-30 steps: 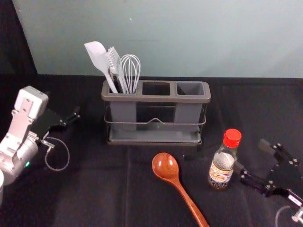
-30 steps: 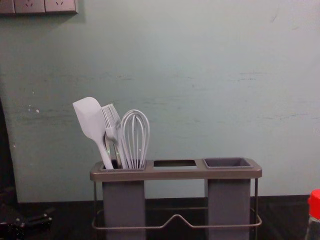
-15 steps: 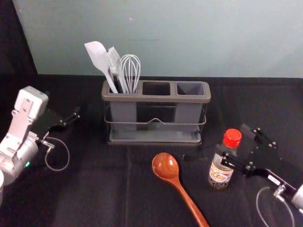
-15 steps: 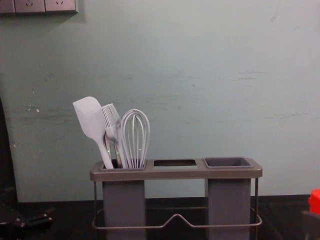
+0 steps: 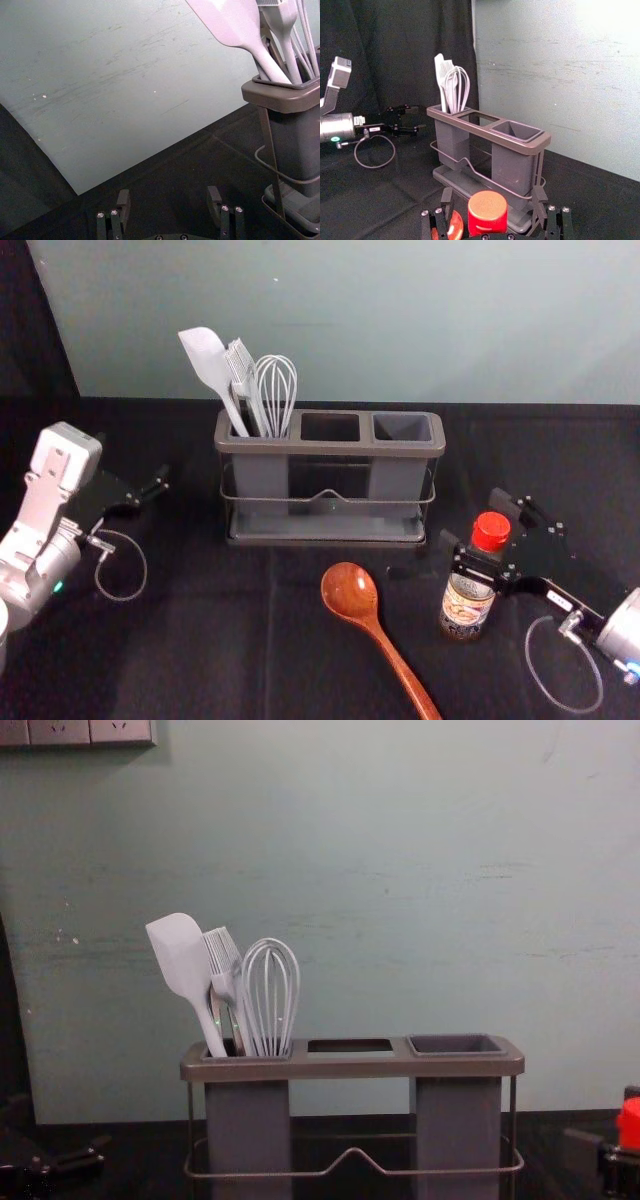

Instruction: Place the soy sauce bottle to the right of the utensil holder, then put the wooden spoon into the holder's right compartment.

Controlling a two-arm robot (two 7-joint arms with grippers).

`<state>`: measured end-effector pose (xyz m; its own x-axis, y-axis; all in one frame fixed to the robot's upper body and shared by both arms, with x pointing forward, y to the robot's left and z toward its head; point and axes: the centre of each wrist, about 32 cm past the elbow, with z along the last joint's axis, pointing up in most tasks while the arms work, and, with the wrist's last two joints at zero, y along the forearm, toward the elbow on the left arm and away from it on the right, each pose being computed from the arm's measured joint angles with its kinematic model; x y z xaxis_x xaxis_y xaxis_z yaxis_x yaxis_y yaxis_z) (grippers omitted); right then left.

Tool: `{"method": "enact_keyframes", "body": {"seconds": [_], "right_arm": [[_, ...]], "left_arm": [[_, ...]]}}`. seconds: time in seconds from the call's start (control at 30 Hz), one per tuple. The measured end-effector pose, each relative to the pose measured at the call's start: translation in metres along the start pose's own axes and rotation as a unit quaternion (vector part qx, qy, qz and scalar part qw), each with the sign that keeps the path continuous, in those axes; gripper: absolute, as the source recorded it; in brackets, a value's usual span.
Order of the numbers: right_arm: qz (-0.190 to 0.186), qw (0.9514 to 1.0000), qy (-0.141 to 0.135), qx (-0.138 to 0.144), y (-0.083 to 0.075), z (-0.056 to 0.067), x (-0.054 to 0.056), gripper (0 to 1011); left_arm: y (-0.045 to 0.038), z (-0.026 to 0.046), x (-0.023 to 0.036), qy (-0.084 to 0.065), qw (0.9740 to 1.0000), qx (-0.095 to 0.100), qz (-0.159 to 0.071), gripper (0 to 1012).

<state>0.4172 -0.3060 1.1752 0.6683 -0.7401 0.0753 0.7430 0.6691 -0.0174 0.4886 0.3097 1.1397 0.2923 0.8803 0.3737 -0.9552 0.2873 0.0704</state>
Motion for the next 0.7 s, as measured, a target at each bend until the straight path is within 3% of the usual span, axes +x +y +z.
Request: {"method": "enact_keyframes", "body": {"seconds": [0.37,0.67,0.7], "right_arm": [[0.002,1.0,-0.001,0.001,0.0013,-0.0002,0.0019,1000],[0.001,1.0,0.005,0.003,-0.0032,-0.0019,0.0004,812],[0.001,1.0,0.006,0.003,-0.0038,-0.002,-0.0002,751]], "left_arm": [[0.0,0.0,0.0,0.0,1.0,0.0,0.0,1005],[0.0,0.0,0.0,0.0,1.0,0.0,0.0,1005],[0.0,0.0,0.0,0.0,1.0,0.0,0.0,1005]]}}
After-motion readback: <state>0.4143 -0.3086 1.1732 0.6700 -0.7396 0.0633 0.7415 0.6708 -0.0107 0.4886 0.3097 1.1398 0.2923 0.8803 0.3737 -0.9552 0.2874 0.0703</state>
